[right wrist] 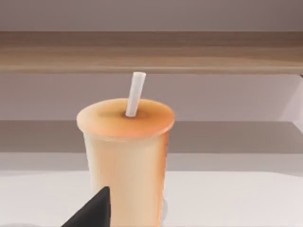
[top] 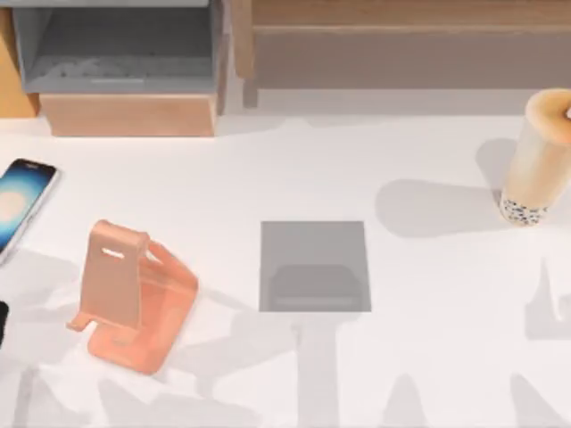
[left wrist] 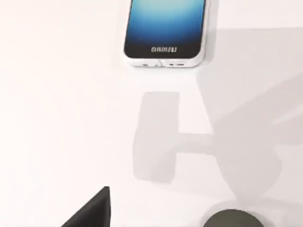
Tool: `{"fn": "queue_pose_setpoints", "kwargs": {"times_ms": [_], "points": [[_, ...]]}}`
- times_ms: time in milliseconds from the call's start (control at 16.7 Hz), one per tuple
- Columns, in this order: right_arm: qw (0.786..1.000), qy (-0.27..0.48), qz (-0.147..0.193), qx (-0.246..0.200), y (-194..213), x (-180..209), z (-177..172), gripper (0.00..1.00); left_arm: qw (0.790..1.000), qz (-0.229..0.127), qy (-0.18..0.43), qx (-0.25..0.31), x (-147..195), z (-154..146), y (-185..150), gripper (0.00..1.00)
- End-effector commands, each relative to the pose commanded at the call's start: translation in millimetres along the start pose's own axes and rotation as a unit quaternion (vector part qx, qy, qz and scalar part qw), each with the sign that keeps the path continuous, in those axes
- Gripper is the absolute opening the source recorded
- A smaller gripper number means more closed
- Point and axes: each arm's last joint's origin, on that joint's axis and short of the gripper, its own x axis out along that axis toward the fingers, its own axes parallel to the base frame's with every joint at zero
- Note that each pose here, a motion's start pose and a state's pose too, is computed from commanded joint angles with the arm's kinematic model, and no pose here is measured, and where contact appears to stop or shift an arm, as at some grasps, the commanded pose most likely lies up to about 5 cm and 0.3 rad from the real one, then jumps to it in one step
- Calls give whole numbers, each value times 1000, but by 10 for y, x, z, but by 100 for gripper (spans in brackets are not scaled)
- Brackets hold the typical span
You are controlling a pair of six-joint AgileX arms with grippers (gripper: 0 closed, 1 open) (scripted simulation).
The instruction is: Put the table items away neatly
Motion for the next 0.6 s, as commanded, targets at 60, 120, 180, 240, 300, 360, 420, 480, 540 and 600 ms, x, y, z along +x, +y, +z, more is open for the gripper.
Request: {"fn": "queue_pose_setpoints", "kwargs": {"times_ms": [60, 120, 180, 240, 300, 360, 420, 480, 540, 600], "points": [[1000, 0, 0, 0, 0, 0, 0, 100, 999, -14, 42, 15, 33, 47, 50, 100], [1000, 0, 0, 0, 0, 0, 0, 100, 996, -30, 81, 29, 70, 92, 101, 100], [1000, 0, 0, 0, 0, 0, 0, 100, 991, -47, 118, 42, 111, 132, 151, 100], [1000, 0, 0, 0, 0, 0, 0, 100, 985, -64, 151, 53, 154, 169, 200, 100], [1000, 0, 0, 0, 0, 0, 0, 100, 978, -82, 182, 63, 198, 201, 248, 100], [1000, 0, 0, 0, 0, 0, 0, 100, 970, -100, 209, 72, 242, 230, 293, 100], [1000, 0, 0, 0, 0, 0, 0, 100, 962, -117, 233, 80, 287, 254, 335, 100], [1000, 0, 0, 0, 0, 0, 0, 100, 954, -133, 254, 86, 328, 275, 374, 100], [1000, 0, 0, 0, 0, 0, 0, 100, 947, -147, 271, 92, 366, 292, 409, 100], [1000, 0, 0, 0, 0, 0, 0, 100, 940, -159, 285, 96, 397, 306, 439, 100]]}}
